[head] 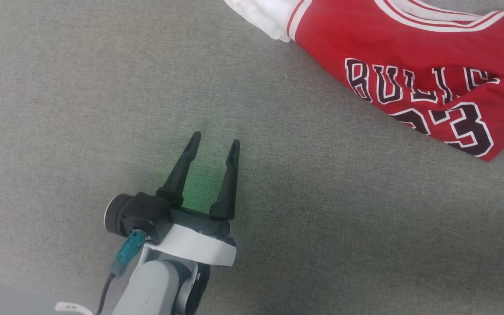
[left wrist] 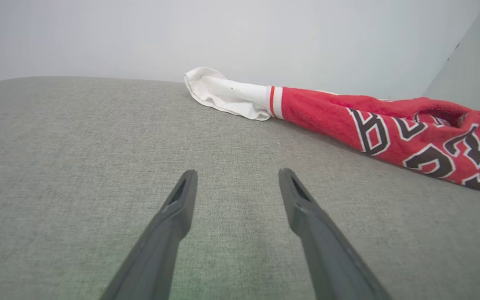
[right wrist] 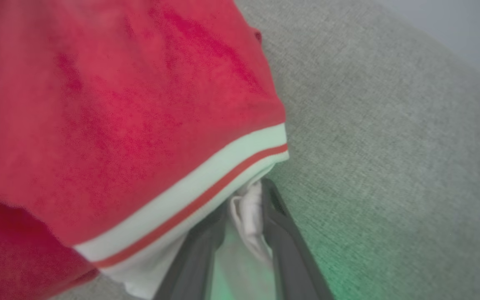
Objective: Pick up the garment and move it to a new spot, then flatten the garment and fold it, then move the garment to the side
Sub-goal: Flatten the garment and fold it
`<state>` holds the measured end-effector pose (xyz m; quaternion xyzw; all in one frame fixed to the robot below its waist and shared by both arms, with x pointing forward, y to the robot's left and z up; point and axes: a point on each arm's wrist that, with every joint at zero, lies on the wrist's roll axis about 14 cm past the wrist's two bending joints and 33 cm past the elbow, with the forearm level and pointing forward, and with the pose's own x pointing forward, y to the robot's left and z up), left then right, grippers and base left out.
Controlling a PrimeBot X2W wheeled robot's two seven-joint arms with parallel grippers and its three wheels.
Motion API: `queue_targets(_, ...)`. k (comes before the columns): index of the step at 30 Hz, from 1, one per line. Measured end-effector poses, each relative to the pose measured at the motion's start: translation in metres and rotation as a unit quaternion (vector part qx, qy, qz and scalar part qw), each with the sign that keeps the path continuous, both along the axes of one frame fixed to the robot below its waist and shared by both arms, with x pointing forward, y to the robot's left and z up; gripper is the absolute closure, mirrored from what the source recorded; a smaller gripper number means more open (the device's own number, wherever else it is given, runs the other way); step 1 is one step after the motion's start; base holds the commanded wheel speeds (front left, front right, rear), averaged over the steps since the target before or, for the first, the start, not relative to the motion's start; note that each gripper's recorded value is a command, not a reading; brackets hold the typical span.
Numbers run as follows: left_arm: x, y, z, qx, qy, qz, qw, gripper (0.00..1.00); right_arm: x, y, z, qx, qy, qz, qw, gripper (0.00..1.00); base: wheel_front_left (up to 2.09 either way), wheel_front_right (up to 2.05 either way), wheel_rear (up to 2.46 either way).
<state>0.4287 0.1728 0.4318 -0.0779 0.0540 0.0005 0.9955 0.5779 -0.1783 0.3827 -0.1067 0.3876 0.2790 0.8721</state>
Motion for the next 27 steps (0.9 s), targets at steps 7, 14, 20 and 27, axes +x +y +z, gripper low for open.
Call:
queue_targets(7, 0.01, -0.006, 0.003, -0.007, -0.012, -0.015, 1.0, 0.0, 0.002, -0.002, 0.0, 0.01, -0.006, -0.003, 1.0, 1.0, 0.0, 0.0, 0.0)
queue_targets(14, 0.058, -0.007, 0.043, 0.042, -0.078, -0.076, 0.993, 0.0, 0.012, -0.026, 0.015, 0.013, -0.059, -0.027, 0.998, 1.0, 0.0, 0.0, 0.0)
queue_targets(20, 0.124, -0.021, 0.074, 0.087, -0.063, -0.156, 0.982, 0.0, 0.005, -0.055, 0.021, 0.006, -0.078, -0.049, 0.996, 1.0, 0.0, 0.0, 0.0)
queue_targets(27, 0.183, -0.053, 0.034, 0.091, 0.113, -0.254, 0.956, 0.0, 0.002, -0.063, 0.01, 0.009, -0.079, -0.051, 0.996, 1.0, 0.0, 0.0, 0.0)
